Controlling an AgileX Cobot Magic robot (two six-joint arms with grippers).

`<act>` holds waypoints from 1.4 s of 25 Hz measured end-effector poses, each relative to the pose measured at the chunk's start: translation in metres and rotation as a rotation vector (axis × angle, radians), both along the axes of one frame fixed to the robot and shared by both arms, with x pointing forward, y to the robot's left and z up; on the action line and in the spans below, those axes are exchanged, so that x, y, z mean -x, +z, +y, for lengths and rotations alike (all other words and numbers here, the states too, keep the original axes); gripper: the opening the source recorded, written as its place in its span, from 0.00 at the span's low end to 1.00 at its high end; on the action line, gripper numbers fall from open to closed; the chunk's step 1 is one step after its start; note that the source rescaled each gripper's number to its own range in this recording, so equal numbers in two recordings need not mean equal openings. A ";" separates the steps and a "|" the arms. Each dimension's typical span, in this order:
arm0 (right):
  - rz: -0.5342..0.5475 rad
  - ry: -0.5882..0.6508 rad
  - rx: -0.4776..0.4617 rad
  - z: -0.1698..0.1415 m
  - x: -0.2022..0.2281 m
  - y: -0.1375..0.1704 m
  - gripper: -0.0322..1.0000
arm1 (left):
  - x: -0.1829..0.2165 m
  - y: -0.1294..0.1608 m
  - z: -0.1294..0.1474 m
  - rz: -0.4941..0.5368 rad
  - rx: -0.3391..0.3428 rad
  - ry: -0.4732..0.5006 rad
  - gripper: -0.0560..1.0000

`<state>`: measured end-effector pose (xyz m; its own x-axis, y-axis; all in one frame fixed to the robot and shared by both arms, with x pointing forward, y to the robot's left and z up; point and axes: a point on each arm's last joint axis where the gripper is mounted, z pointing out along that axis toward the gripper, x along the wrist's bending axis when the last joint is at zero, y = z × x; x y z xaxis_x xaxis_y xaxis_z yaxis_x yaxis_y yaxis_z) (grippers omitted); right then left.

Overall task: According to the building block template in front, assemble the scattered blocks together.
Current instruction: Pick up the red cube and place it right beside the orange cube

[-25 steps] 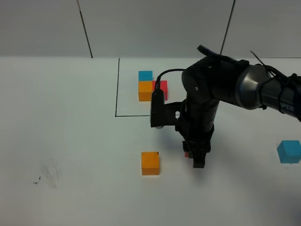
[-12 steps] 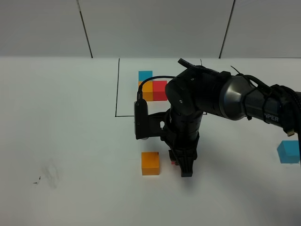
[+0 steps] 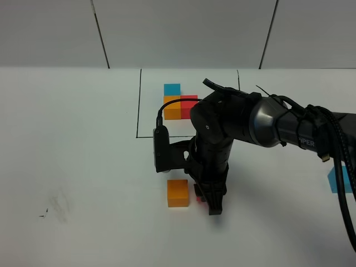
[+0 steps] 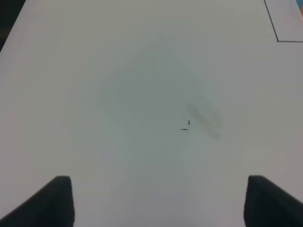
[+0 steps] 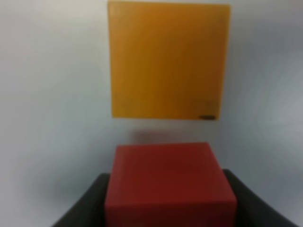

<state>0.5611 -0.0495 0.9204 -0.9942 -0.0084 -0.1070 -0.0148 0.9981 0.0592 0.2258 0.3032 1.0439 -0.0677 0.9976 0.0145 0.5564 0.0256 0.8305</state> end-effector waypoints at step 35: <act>0.005 0.000 -0.037 0.011 -0.004 -0.028 0.28 | 0.000 0.000 0.000 0.000 0.000 0.001 0.67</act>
<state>0.5650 -0.0384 0.8928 -0.9947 -0.0042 -0.1027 -0.0141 0.9953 0.0961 0.2258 0.3033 1.0439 -0.0687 0.9975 0.0145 0.5563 0.0262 0.8306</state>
